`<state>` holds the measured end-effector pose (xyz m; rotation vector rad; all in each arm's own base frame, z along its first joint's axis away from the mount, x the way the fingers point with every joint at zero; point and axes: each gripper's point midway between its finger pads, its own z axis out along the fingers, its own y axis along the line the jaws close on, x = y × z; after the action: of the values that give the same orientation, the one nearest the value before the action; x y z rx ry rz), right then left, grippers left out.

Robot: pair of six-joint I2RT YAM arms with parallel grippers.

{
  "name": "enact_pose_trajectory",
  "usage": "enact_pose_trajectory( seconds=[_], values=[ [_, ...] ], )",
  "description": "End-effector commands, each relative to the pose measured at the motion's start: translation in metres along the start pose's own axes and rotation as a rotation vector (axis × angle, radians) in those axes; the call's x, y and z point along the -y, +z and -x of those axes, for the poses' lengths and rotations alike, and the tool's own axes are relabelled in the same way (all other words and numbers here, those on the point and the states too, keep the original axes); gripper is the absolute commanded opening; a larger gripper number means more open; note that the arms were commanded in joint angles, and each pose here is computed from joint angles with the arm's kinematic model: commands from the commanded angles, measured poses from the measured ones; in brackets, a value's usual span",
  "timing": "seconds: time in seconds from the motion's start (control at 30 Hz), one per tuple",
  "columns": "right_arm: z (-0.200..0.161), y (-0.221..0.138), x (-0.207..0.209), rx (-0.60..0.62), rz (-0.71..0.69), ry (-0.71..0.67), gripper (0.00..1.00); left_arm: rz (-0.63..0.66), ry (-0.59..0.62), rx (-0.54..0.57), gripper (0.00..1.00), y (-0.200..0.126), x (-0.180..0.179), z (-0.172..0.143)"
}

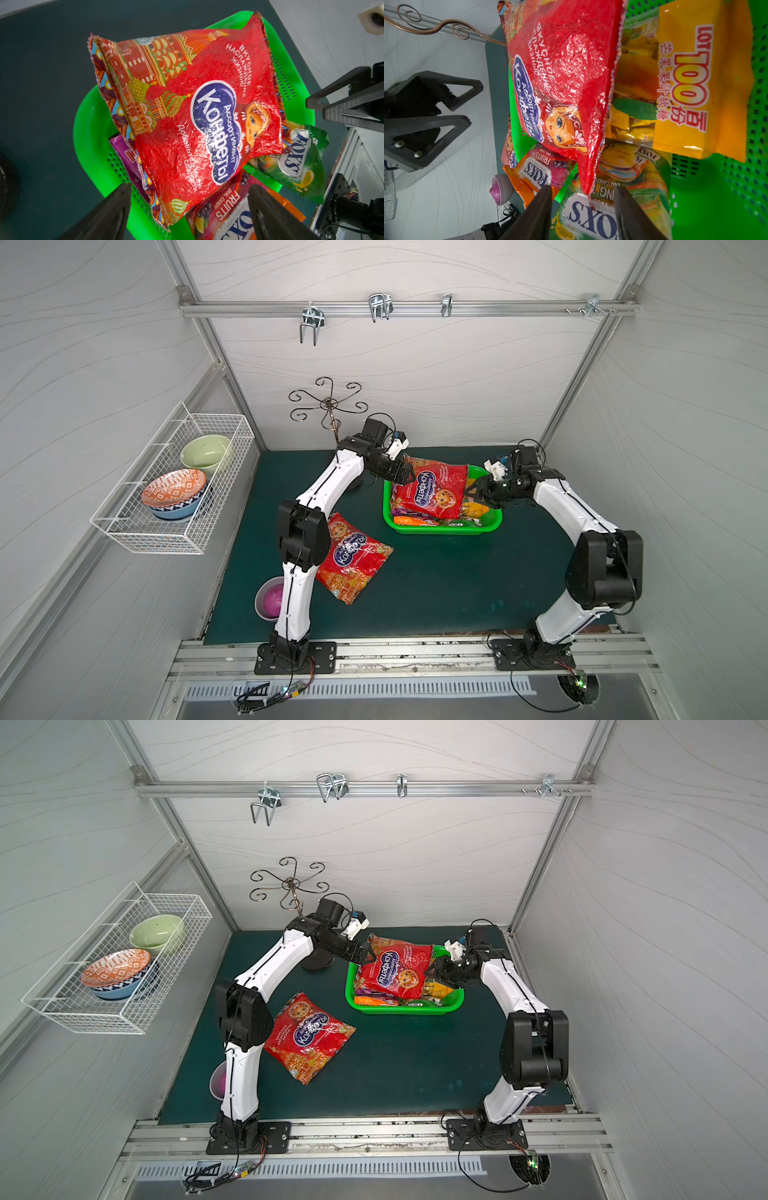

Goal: Put the candies in the basket
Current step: Place the candy in the basket.

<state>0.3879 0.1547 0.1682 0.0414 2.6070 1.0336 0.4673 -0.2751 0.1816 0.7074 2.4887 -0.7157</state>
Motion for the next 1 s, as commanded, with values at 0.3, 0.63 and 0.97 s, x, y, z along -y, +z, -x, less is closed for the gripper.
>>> enact_pose_trajectory(
  seconds=[0.3, 0.63, 0.97],
  values=[
    [-0.007, 0.043, 0.009, -0.089, 0.101, 0.007, 0.17, 0.080, 0.005, -0.011, 0.92, 0.022, -0.024, -0.012],
    [0.015, 0.000, 0.028, 0.006, 0.062, 0.054, 0.00, -0.011, 0.011, -0.018, 0.92, 0.019, -0.006, -0.017],
    [0.010, 0.025, 0.052, -0.019, 0.075, 0.129, 0.00, -0.024, -0.035, -0.055, 0.84, 0.043, -0.015, -0.032]
  ],
)
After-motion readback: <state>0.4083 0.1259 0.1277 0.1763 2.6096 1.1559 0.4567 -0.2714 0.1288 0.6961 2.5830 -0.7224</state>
